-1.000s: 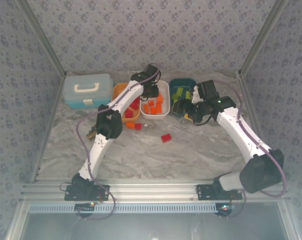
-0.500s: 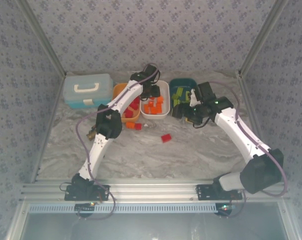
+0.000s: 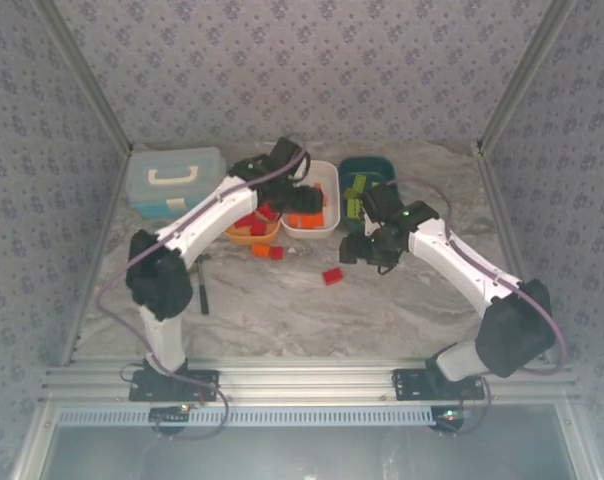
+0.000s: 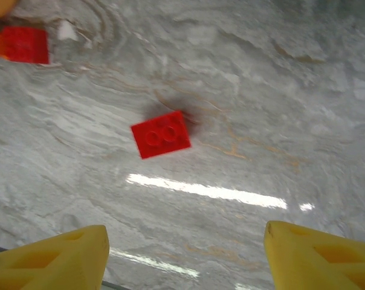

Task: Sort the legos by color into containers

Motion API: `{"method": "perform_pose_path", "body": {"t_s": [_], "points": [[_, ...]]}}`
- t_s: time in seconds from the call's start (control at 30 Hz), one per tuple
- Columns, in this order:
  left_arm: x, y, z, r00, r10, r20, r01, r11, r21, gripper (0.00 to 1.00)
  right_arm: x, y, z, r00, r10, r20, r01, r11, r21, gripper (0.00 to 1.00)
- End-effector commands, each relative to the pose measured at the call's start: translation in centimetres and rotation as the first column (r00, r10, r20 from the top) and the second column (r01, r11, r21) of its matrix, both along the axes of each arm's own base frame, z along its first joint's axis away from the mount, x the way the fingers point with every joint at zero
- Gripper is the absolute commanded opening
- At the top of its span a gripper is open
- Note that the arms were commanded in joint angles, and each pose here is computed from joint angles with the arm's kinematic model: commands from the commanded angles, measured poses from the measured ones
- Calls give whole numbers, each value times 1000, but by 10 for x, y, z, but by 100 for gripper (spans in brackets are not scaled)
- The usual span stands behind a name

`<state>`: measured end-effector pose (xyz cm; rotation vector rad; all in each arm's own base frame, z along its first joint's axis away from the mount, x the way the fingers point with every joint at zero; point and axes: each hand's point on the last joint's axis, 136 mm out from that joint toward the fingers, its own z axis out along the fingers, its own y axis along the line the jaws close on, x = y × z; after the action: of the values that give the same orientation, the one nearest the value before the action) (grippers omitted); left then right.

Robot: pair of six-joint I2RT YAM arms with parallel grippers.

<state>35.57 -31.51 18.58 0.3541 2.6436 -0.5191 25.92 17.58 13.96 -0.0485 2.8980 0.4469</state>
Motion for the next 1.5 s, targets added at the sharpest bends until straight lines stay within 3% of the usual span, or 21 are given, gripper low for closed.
{"method": "perform_pose_path", "body": {"t_s": [0.0,0.1,0.2,0.33,0.47,0.73,0.83,0.93,1.0,1.03,1.23,1.47], "points": [[-60,-8,-43,969,-239,-69,244,967,79,70,-11,-20,19,997,-73,40,72,997,26,72],[-98,-14,-64,934,-346,-90,356,922,152,70,-22,-22,36,994,-103,29,98,986,138,75],[-110,-24,-78,918,-387,-91,397,896,198,72,-40,-25,49,995,-99,-6,98,972,215,76],[-108,-42,-94,898,-433,-71,435,857,277,80,-61,-33,78,986,-160,-41,164,921,353,78],[-100,-54,-112,884,-463,-61,452,817,358,81,-68,-46,101,970,-241,-44,235,868,438,80],[-82,-65,-138,888,-457,-60,434,786,440,77,-65,-56,103,956,-291,-23,270,850,453,80],[-77,-71,-146,890,-449,-71,433,789,437,71,-64,-56,100,956,-292,-26,272,848,456,81],[-83,-77,-153,886,-453,-99,451,796,404,52,-62,-56,98,955,-294,-37,279,846,455,81],[-85,-76,-155,889,-445,-107,448,801,397,31,-61,-57,99,954,-296,-37,280,845,456,80],[-85,-76,-155,889,-445,-108,449,800,397,28,-60,-58,99,953,-302,-39,285,843,456,81],[-80,-73,-145,904,-420,-81,415,814,407,26,-52,-61,98,949,-313,-31,291,837,463,81],[-52,-54,-84,961,-275,7,259,915,309,26,-34,-63,96,941,-338,-23,301,803,514,80]]}}
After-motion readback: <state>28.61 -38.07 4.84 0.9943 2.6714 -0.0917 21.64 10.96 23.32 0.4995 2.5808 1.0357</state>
